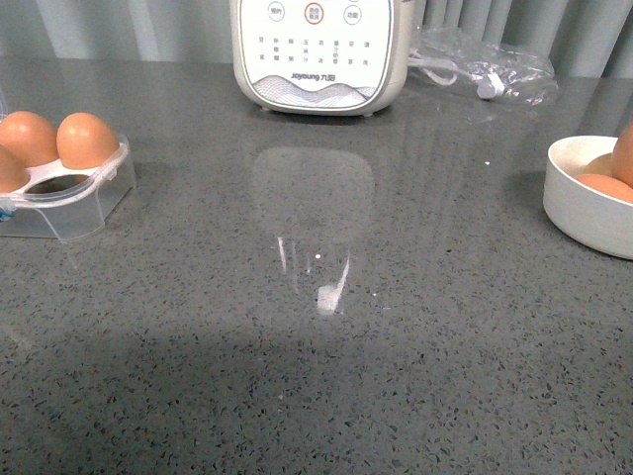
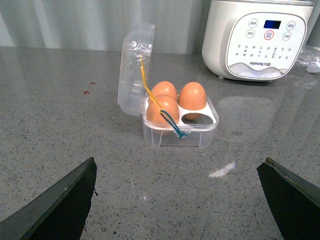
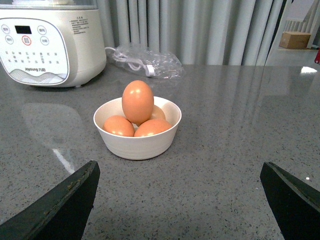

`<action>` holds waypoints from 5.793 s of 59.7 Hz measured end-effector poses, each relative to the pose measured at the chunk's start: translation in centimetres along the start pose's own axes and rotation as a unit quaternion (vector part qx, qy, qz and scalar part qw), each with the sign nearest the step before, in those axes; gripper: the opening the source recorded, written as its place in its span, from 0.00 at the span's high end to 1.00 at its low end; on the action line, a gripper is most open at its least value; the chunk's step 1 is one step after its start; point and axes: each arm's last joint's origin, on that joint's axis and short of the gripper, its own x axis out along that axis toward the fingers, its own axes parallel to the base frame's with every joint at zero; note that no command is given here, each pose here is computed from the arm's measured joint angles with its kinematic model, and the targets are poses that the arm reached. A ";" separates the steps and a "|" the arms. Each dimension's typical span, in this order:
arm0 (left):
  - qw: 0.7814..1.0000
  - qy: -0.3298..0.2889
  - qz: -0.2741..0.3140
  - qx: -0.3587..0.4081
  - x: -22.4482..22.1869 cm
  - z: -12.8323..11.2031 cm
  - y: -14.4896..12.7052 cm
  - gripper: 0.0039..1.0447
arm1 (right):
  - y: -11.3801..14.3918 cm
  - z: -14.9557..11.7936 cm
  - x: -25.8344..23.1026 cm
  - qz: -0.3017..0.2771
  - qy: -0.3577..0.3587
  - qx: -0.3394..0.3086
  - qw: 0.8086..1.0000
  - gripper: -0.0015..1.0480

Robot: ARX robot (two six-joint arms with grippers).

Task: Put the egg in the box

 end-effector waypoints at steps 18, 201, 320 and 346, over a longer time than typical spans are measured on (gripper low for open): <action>1.000 0.000 0.000 0.000 0.0 0.0 0.0 0.06 | 0.0 0.0 0.0 0.000 0.000 0.000 1.000 0.07; 1.000 0.000 0.000 0.000 0.0 0.0 0.0 0.06 | 0.8 3.1 20.0 0.140 0.163 -0.001 0.977 0.22; 1.000 0.000 0.000 0.000 0.0 0.0 0.0 0.06 | 23.5 9.4 23.8 0.446 0.141 0.033 0.883 0.60; 1.000 0.000 0.000 0.000 0.0 0.0 0.0 0.06 | 25.9 8.7 24.0 0.483 0.150 0.023 0.862 0.61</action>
